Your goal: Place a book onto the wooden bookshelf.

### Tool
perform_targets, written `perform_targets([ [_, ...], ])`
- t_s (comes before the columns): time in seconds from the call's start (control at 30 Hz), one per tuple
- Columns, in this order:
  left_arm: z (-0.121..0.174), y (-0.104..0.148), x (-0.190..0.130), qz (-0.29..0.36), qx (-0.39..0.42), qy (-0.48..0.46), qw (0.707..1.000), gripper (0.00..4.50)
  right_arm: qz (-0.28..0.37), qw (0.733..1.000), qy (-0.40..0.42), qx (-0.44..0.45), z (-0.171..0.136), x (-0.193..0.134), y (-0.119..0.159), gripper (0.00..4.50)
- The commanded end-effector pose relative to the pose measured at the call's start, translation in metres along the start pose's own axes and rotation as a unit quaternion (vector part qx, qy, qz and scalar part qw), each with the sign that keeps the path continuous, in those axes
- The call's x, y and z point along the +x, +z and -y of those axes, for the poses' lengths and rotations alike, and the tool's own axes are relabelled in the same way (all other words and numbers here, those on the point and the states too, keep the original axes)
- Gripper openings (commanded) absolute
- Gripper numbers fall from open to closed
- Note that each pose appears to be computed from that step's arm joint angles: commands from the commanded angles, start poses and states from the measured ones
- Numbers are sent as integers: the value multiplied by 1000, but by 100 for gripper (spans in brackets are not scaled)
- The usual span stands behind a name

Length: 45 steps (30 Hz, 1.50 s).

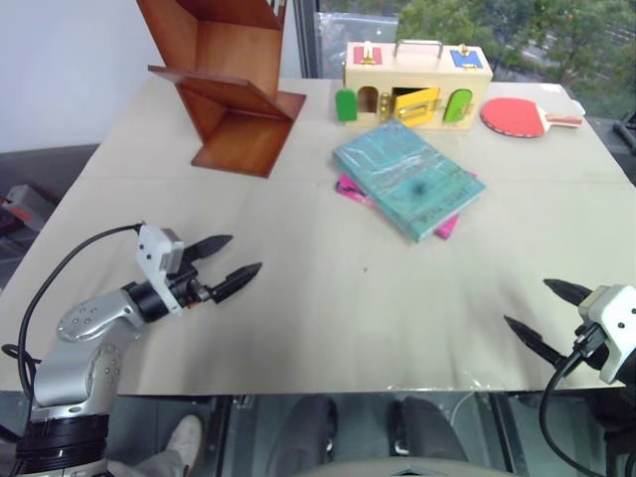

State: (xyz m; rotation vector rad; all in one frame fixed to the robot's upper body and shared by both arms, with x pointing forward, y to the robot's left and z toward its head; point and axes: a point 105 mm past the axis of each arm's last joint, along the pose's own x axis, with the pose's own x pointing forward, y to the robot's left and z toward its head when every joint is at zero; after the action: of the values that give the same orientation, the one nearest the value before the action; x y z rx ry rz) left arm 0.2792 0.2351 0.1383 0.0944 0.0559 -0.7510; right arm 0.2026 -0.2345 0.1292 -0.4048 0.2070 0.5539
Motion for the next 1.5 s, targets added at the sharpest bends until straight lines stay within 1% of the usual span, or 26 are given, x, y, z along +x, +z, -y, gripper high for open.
perform_targets([
  [0.03,1,17,0,18,26,-8,999,450,13,1000,-12,-14,10,0,9,448],
  [0.1,5,24,6,34,24,-21,999,450,15,1000,-17,-17,15,5,12,399],
  [0.13,7,26,8,41,23,-28,998,450,15,1000,-17,-17,17,7,13,366],
  [0.17,8,27,9,45,21,-33,998,450,15,1000,-16,-16,18,8,13,326],
  [0.27,13,31,13,54,25,-48,997,450,24,999,-26,-21,23,13,16,182],
  [0.3,15,33,15,57,27,-55,996,450,30,999,-32,-21,27,18,19,123],
  [0.33,17,34,17,59,30,-61,996,450,35,999,-36,-21,29,24,22,99],
  [0.37,20,36,19,62,34,-68,995,450,38,998,-41,-22,33,32,26,52],
  [0.4,22,37,22,63,37,-73,995,450,35,998,-44,-21,36,39,28,23],
  [0.47,24,38,26,66,41,-80,994,450,26,998,-42,-28,42,55,33,23],
  [0.57,26,39,33,75,39,-82,993,450,34,995,-89,-29,72,91,50,23],
  [0.67,30,40,41,89,33,-84,992,450,31,990,-125,-55,99,125,68,23],
  [0.73,33,41,43,93,30,-87,991,450,27,987,-142,-65,112,136,73,23],
  [0.83,38,41,45,95,30,-90,991,450,14,975,-203,-88,152,155,86,11],
  [0.9,38,42,46,98,30,-88,991,450,11,970,-226,-86,169,165,92,11],
  [1.0,39,42,46,99,31,-84,991,450,1,970,-231,-80,176,182,99,11],
  [1.1,41,42,45,101,32,-79,991,450,3,976,-215,-35,174,195,106,11],
  [1.23,44,43,40,103,33,-84,991,450,1,985,-168,24,160,211,108,11],
  [1.43,50,47,30,112,22,-117,987,450,-6,993,-107,59,141,223,102,11],
  [1.5,51,46,29,112,21,-122,986,450,-6,995,-72,65,130,227,99,11],
])
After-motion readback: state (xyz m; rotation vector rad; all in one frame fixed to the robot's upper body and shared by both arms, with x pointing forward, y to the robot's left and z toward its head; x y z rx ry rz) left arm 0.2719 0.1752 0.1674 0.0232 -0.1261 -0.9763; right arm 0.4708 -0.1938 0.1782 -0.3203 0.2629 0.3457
